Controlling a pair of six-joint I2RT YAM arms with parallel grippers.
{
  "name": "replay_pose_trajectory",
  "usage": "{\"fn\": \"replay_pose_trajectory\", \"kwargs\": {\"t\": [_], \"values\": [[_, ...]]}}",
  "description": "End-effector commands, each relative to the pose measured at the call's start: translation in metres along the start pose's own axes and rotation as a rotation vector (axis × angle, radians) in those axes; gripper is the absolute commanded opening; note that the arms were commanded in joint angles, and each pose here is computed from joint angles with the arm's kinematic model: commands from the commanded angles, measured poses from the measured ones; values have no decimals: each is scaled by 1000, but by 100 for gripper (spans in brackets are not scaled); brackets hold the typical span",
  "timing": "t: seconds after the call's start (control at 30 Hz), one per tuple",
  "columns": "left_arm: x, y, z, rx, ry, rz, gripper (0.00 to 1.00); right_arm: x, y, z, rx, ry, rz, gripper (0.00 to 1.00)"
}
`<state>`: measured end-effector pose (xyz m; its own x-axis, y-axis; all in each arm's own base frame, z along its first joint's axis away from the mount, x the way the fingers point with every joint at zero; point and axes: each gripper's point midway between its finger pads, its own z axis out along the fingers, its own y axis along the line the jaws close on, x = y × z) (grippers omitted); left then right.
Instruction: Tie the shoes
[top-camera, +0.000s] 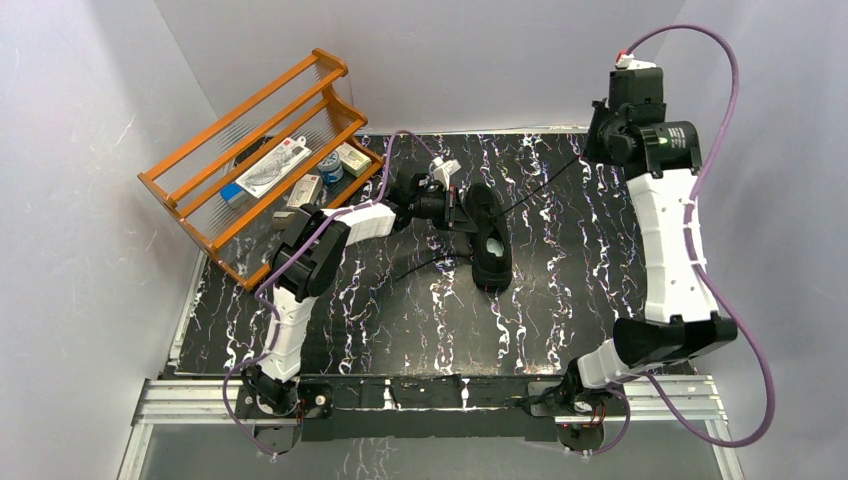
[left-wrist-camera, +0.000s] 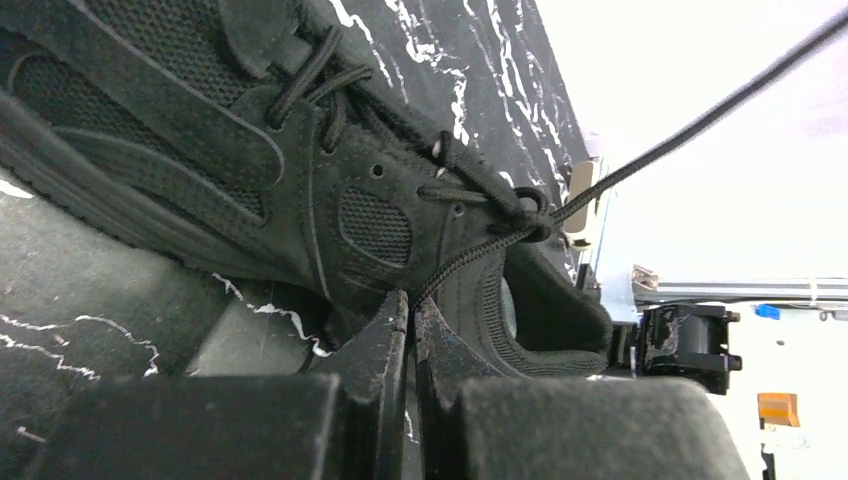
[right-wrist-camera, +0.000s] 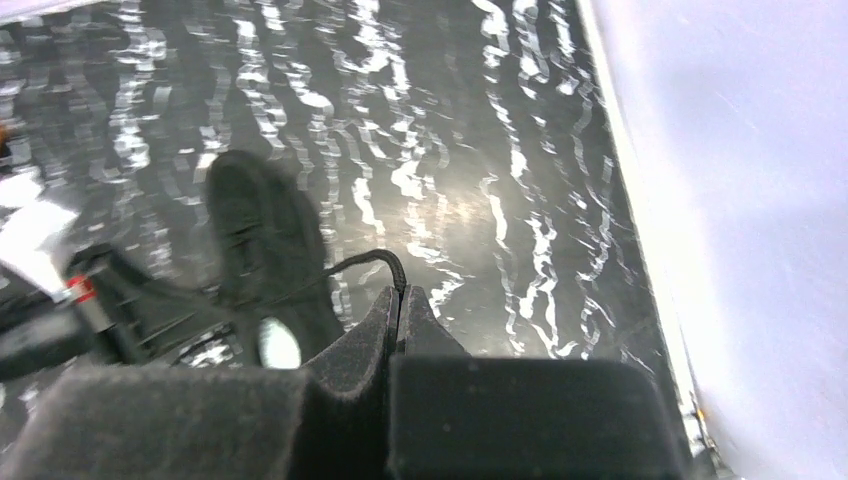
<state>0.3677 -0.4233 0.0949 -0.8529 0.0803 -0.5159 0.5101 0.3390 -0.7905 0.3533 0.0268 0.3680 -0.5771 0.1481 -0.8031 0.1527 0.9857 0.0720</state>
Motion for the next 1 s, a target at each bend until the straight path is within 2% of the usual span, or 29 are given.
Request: {"fn": "replay_pose_trajectory", "kwargs": {"t": [0.0, 0.23, 0.4, 0.57, 0.67, 0.73, 0.83, 0.97], "values": [[-7, -17, -10, -19, 12, 51, 0, 3, -59, 30, 290, -15, 59, 0], [12, -22, -13, 18, 56, -71, 0, 44, -158, 95, 584, 107, 240, 0], [18, -11, -17, -52, 67, -63, 0, 45, -187, 128, 711, 57, 186, 0], [19, 0, -23, -118, 66, -47, 0, 102, -217, 148, 853, 165, 190, 0], [20, 7, -30, -161, 75, -53, 0, 127, -238, 151, 940, 200, 123, 0], [22, 12, -36, -210, 86, -48, 0, 141, -256, 148, 983, 233, 161, 0], [20, 12, -53, -279, 91, -32, 0, 138, -269, 147, 991, 224, 193, 0], [12, -2, -68, -300, 58, 28, 0, 101, -264, 149, 963, 148, 187, 0]]}}
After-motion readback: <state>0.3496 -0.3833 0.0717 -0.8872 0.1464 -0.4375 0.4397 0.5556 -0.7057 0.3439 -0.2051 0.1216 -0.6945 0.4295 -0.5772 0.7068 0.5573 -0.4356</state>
